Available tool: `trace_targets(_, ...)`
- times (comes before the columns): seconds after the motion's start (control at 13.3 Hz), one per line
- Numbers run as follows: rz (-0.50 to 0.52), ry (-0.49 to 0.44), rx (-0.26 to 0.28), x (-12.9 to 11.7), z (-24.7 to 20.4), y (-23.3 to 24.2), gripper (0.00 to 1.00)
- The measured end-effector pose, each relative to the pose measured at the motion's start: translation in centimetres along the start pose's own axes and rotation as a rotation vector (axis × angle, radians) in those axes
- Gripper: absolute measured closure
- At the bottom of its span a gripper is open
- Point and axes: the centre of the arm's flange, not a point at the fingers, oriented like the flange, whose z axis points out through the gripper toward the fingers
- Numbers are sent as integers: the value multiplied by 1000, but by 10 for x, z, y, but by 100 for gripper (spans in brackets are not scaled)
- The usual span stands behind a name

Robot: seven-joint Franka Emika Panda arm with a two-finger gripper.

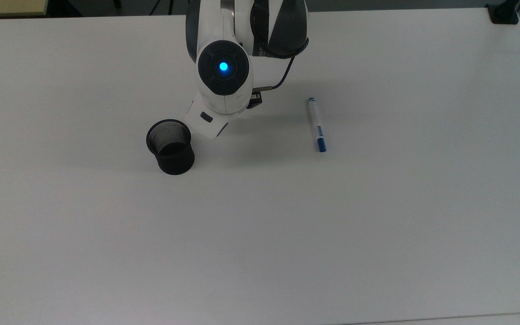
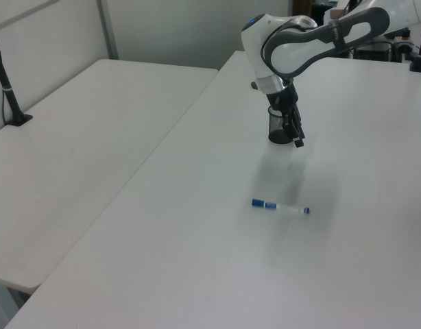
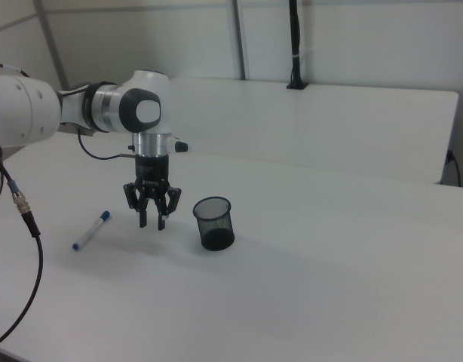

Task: Remove the marker

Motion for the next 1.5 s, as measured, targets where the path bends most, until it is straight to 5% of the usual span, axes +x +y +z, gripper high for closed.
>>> trace_targets(0.3, 24, 33, -38, 4, -4, -6, 1)
trace_targets(0.6, 70, 101, -46, 6, -20, -8, 0)
trace_targets(0.98, 200, 286, -10, -61, -117, 54, 0)
trace_targets(1.5, 276, 379, 12, -110, -161, 94, 0)
